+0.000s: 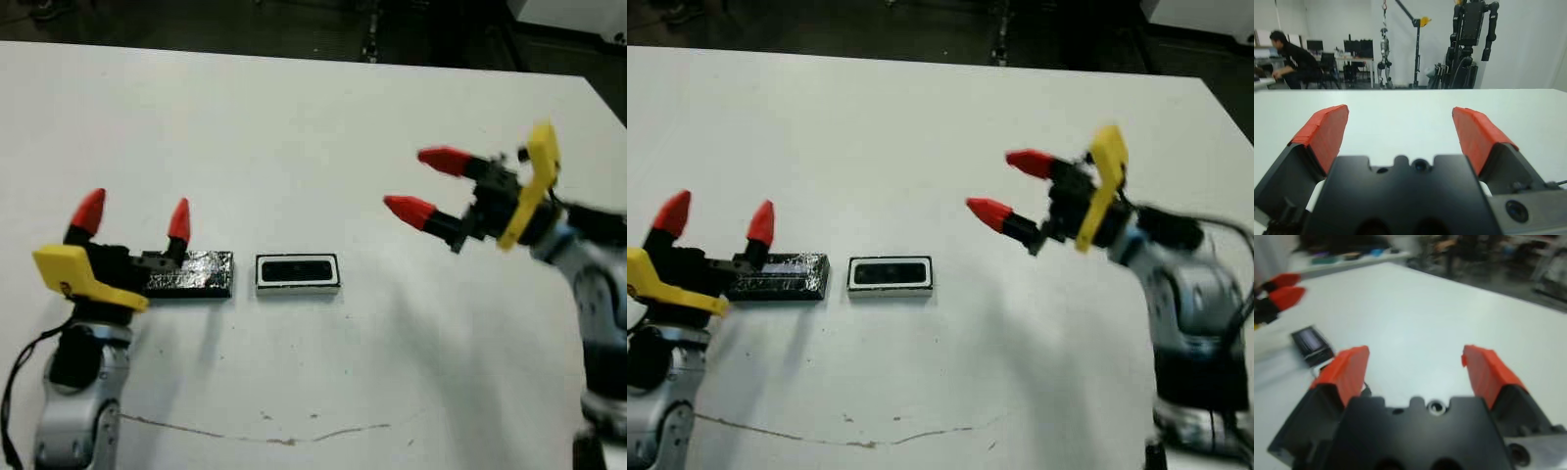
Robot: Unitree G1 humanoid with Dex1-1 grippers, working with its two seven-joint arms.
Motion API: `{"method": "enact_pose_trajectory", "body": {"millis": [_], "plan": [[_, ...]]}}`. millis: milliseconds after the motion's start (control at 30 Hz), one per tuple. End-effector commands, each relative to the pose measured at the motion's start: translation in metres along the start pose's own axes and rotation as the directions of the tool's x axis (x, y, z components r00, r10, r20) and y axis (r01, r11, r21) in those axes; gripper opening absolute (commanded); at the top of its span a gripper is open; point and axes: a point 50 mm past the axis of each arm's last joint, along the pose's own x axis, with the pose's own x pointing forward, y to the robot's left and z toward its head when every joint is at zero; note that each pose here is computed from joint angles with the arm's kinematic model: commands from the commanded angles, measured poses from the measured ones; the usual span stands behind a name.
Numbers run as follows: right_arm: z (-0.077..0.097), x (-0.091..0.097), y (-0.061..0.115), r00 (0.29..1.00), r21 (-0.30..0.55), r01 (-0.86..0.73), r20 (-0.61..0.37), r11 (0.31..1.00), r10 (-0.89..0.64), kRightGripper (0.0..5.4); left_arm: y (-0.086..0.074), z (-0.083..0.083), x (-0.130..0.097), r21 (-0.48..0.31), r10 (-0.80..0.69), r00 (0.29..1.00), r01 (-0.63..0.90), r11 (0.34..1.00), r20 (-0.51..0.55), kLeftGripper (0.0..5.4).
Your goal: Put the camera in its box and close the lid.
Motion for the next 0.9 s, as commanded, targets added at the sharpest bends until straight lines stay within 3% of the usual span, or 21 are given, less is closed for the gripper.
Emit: {"method": "enact_pose_trajectory", "body": {"millis": [33, 200, 300, 400, 667, 800, 900], "plan": [[-0.015, -0.02, 0.006, 0.991, 0.093, 0.121, 0.04, 0.988, -0.125, 4.29, 0.012, 0.013, 0.008, 0.077, -0.119, 0.993, 0.12, 0.99, -0.017, 5.4], [-0.031, -0.035, 0.015, 0.96, 0.146, 0.264, 0.061, 0.953, -0.275, 3.51, 0.034, 0.036, 0.025, 0.238, -0.336, 0.939, 0.345, 0.908, -0.081, 5.4], [-0.04, -0.035, 0.019, 0.939, 0.175, 0.326, 0.05, 0.929, -0.339, 3.01, 0.045, 0.052, 0.037, 0.338, -0.448, 0.878, 0.478, 0.811, -0.166, 5.4], [-0.046, -0.034, 0.021, 0.935, 0.21, 0.333, 0.054, 0.919, -0.351, 2.54, 0.053, 0.063, 0.047, 0.368, -0.523, 0.807, 0.59, 0.719, -0.273, 5.4], [-0.05, -0.031, 0.019, 0.916, 0.214, 0.376, 0.063, 0.902, -0.397, 1.18, 0.06, 0.071, 0.069, 0.19, -0.717, 0.421, 0.904, 0.383, -0.556, 5.4], [-0.05, -0.03, 0.019, 0.911, 0.231, 0.382, 0.068, 0.895, -0.406, 0.53, 0.048, 0.067, 0.071, 0.153, -0.761, 0.287, 0.958, 0.244, -0.581, 5.4], [-0.049, -0.029, 0.018, 0.905, 0.247, 0.387, 0.083, 0.888, -0.417, 0.05, 0.037, 0.057, 0.066, 0.09, -0.844, 0.203, 0.979, 0.182, -0.496, 5.4]]}}
